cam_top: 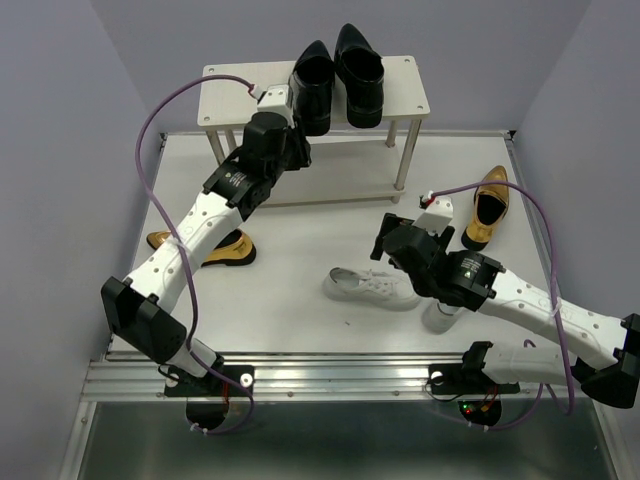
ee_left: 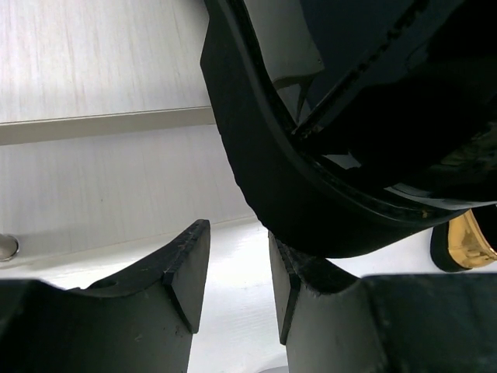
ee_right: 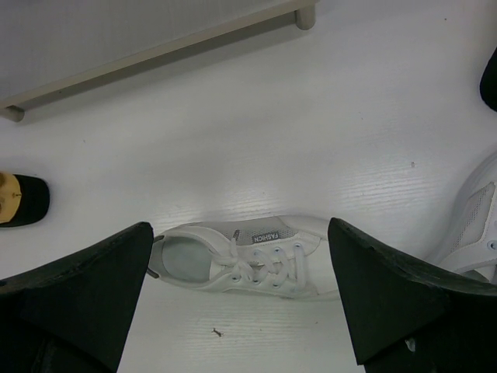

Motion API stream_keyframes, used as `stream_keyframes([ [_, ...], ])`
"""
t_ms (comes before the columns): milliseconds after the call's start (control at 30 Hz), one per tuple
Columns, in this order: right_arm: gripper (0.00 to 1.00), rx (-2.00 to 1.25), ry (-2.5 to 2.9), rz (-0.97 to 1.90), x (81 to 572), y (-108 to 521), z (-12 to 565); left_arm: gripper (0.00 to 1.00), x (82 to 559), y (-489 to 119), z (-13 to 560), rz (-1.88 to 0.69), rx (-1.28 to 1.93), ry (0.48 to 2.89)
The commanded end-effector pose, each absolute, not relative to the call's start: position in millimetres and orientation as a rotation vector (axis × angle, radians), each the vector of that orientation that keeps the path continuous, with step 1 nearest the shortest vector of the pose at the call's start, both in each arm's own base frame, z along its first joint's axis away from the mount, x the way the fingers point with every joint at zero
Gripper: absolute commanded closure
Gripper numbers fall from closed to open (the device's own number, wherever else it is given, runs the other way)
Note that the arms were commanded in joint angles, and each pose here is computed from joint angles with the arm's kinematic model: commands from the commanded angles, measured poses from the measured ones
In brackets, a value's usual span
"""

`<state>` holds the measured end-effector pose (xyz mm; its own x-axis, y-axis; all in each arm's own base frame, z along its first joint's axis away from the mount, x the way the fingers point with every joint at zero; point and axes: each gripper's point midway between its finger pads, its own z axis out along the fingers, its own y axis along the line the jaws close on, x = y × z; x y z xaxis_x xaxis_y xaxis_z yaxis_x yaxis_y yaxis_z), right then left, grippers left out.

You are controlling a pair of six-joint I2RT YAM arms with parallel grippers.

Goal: Place and organize the shoes onto the shoe shelf

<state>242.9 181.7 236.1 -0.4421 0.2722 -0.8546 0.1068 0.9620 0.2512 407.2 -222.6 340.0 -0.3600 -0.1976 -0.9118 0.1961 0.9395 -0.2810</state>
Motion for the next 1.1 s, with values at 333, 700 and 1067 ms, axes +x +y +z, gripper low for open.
stream_keyframes([
  [333,0.0,0.323,1.976,0.209,245,175,248,0.54,432,-240,364,-0.443,0.01,1.817],
  [700,0.0,0.326,1.98,0.206,246,176,246,0.5,413,-228,354,-0.433,0.002,1.849],
  [1067,0.0,0.324,1.985,0.213,245,176,245,0.51,393,-220,362,-0.477,-0.016,1.83],
])
